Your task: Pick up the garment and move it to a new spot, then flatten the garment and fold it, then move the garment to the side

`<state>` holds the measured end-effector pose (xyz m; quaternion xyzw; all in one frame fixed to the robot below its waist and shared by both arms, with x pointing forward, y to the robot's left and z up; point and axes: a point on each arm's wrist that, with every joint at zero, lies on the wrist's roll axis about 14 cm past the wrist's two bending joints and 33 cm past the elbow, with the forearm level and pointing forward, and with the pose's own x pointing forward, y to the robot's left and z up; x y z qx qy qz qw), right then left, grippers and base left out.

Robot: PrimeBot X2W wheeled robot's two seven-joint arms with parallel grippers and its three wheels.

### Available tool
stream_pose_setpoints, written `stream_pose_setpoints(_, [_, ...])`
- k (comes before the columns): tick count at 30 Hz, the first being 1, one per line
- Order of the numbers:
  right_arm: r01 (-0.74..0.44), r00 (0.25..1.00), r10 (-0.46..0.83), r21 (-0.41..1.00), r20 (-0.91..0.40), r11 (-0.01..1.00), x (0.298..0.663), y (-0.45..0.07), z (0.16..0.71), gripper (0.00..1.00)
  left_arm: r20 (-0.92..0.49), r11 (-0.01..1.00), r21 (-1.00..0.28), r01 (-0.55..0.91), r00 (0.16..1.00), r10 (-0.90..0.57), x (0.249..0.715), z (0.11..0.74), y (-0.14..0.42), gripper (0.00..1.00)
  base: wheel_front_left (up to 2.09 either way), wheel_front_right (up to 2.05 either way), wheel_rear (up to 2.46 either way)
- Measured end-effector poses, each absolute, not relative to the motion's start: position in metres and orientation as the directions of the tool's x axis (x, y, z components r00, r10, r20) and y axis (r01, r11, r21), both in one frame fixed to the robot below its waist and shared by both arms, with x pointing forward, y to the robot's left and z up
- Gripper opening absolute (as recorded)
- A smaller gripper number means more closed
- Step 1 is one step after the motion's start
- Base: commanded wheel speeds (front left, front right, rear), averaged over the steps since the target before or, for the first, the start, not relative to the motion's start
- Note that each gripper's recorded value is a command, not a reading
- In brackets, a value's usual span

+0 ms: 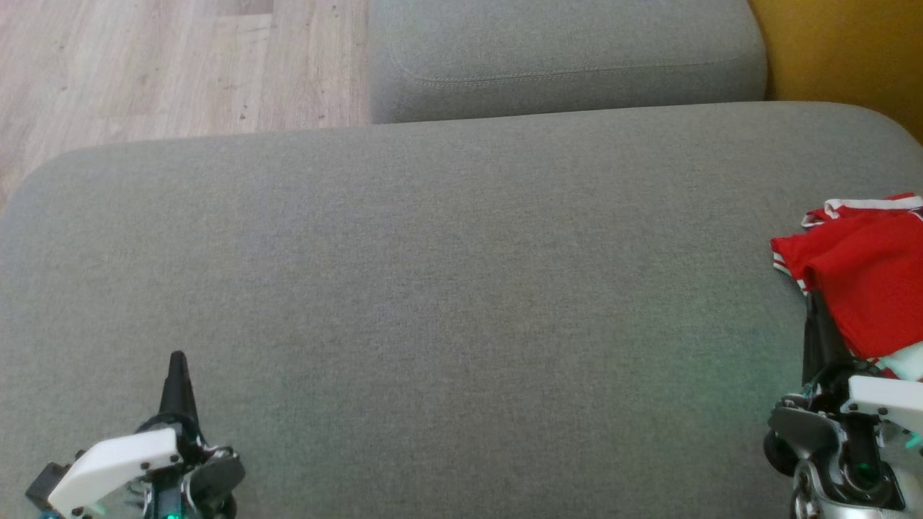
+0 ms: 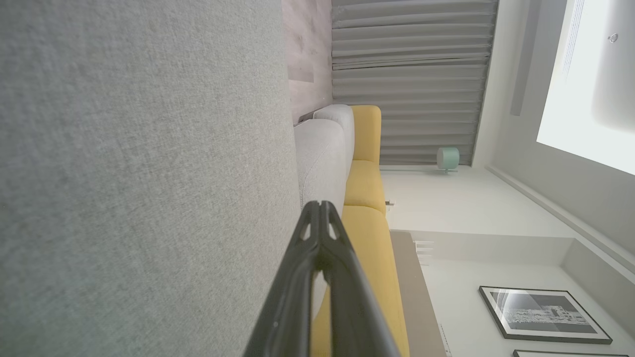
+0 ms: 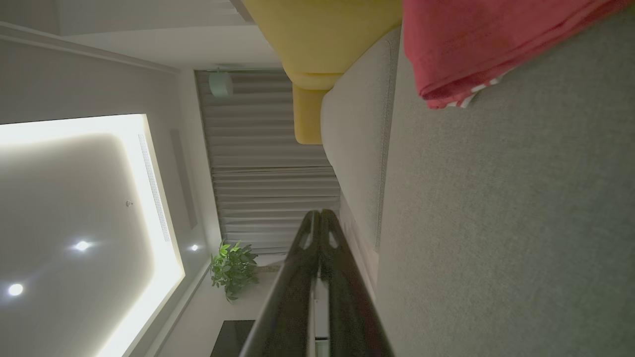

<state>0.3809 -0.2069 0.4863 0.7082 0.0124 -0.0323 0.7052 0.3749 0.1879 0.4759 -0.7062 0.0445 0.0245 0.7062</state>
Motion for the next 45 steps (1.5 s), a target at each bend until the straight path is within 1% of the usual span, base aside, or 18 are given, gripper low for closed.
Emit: stream_pose_setpoints(45, [0.063, 0.998, -0.028, 0.998, -0.063, -0.005, 0.3809, -0.2069, 0.4865, 0.0, -0.097, 0.001, -0.995, -0.097, 0.995, -0.028, 0.3749, 0.476, 0.1879, 0.0, 0.0, 0.0, 0.0])
